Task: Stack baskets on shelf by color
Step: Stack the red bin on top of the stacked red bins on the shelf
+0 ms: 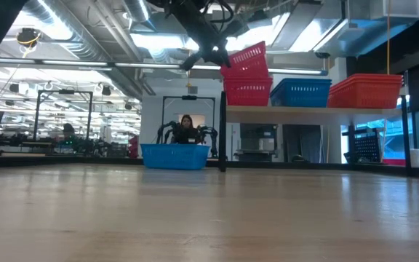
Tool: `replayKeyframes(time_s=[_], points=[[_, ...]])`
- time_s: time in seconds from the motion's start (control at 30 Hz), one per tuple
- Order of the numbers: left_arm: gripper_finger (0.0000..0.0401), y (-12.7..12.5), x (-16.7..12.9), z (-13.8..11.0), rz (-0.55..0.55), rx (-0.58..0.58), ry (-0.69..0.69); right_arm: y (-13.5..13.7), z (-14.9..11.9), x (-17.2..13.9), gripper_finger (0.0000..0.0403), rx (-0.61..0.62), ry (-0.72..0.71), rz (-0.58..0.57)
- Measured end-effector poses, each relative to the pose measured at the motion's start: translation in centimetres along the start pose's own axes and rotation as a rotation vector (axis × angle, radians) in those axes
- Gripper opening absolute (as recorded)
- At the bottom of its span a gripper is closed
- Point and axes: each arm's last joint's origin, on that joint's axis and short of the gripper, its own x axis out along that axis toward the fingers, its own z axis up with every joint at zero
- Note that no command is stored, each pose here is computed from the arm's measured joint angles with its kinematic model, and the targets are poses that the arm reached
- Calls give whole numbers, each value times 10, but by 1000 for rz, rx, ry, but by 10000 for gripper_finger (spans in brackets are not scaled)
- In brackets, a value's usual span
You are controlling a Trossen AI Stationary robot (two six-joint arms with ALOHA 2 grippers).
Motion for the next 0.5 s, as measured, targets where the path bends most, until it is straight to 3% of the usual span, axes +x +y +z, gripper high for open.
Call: replayKeyframes(time_s=[0.5], points=[[0,2,0,2,12,0,-5,0,0,0,0,-3,0,0]])
